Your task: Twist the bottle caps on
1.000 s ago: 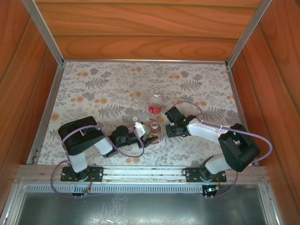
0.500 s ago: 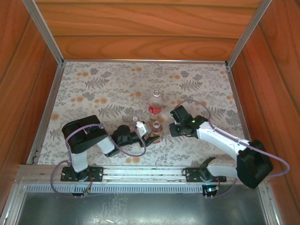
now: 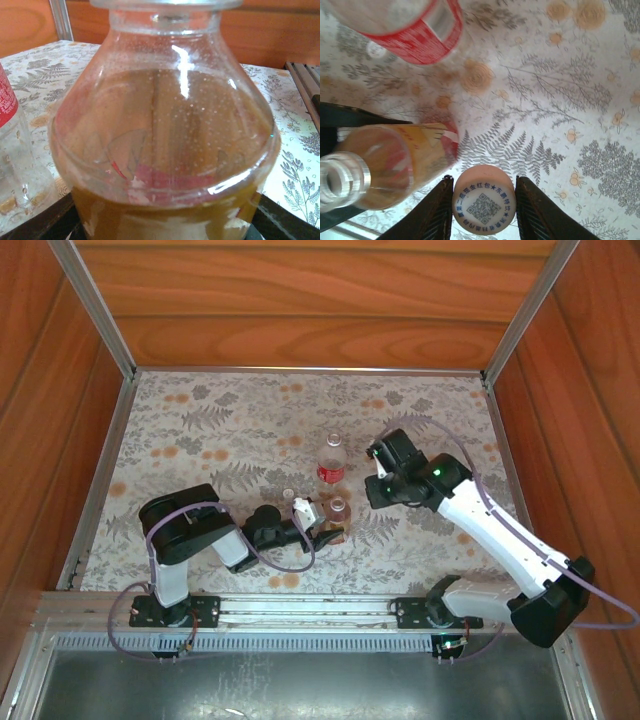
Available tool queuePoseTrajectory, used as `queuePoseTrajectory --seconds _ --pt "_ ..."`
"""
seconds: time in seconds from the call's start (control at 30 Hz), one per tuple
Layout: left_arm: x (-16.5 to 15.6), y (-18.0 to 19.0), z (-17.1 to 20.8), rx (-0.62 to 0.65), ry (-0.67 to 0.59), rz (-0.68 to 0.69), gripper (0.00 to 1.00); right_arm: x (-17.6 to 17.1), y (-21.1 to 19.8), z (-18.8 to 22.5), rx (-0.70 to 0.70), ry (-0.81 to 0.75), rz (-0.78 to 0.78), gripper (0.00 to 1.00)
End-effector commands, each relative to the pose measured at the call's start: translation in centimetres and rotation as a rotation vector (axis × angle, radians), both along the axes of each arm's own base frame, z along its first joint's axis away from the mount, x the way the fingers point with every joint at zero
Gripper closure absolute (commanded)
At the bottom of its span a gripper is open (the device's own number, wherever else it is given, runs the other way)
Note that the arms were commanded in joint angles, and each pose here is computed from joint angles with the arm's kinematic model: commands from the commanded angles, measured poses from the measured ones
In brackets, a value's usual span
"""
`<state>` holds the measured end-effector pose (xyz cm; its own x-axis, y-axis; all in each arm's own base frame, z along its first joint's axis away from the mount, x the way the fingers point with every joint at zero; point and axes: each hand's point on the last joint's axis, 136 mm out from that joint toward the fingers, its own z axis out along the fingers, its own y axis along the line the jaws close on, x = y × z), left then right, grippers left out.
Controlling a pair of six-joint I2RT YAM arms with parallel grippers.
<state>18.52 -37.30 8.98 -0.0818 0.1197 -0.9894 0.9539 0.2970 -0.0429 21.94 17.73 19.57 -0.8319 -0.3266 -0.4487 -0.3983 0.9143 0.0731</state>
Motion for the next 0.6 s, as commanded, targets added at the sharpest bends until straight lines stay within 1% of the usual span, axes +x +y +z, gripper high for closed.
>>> queuePoseTrajectory --seconds 0.0,0.2,0.37,0.57 --pt "-0.9 -0.2 -1.8 0.046 0.035 -0.038 0.34 -1.5 0.4 0.6 -0.063 0.056 0.080 0.61" --pt "-1.0 -0.2 -2.1 0.054 0.036 -0.040 0.34 -1.8 3.5 2.6 -0.102 0.030 0.183 0.61" --pt "-1.0 -0.3 -2.1 0.056 0.031 -0.045 0.34 -2.4 5.9 1.9 -0.112 0.053 0.253 0.60" --pt "-1.1 -0.3 -2.2 0.056 0.037 -0.051 0.34 -2.6 7.4 0.9 -0.106 0.080 0.273 0.61"
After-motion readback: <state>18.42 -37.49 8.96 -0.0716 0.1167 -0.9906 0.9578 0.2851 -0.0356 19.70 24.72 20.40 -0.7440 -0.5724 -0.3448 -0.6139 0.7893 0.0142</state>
